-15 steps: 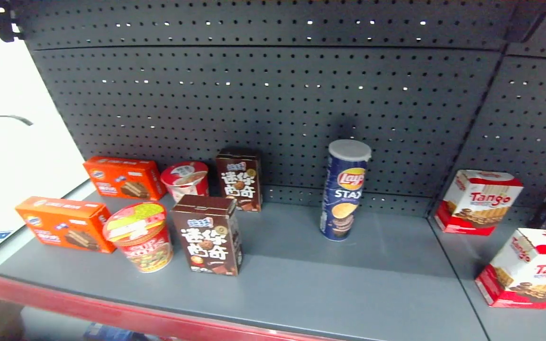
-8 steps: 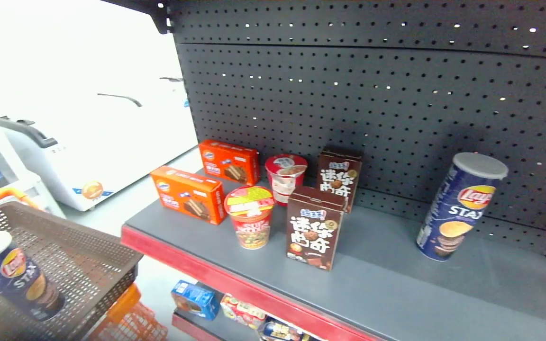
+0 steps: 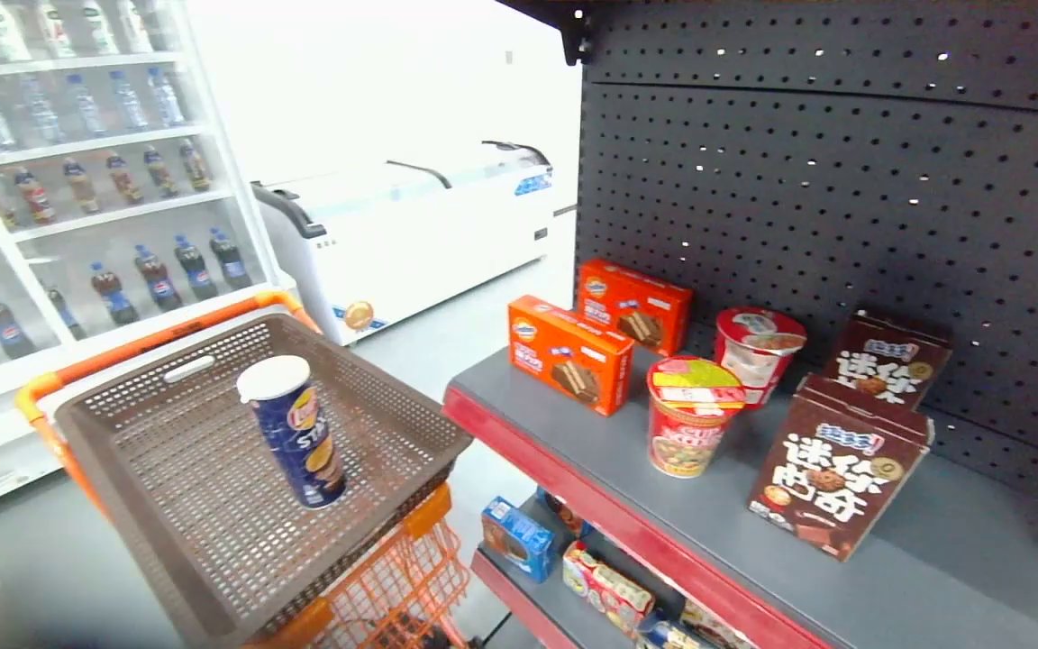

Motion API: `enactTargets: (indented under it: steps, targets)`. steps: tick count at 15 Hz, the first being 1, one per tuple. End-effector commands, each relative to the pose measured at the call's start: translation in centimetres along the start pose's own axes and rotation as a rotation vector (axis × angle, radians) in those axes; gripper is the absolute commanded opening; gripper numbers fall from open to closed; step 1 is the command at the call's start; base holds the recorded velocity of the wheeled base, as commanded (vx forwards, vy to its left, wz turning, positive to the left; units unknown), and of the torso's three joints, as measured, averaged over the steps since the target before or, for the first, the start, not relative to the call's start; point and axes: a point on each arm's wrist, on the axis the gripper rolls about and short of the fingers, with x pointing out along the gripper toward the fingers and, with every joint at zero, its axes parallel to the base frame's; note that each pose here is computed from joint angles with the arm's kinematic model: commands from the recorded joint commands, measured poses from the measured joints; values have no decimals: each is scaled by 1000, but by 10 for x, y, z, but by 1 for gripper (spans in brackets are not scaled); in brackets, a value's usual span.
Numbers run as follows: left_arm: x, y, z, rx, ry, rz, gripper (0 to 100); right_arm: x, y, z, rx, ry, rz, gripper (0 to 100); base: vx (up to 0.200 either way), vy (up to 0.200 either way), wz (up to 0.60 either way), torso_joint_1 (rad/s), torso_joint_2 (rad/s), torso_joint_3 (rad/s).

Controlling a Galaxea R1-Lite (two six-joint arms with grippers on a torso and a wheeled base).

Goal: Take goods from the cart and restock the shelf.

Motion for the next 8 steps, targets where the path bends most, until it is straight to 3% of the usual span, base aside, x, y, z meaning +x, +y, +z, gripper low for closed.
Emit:
enactTargets:
  steps: [1,6,7,8]
  targets:
    - [0,0,0,1,1,0,100,0,0,0,1,0,1,100,0,0,0,0,0,0]
    - [0,0,0,4,0,3,100,0,0,0,1,0,1,100,0,0,0,0,0,0]
    - [-1,1,3,5,-14,44,100,0,0,0,1,0,1,100,0,0,0,0,0,0]
    - [-5,2,18,9,-48,70,100,0,0,0,1,0,1,100,0,0,0,0,0,0]
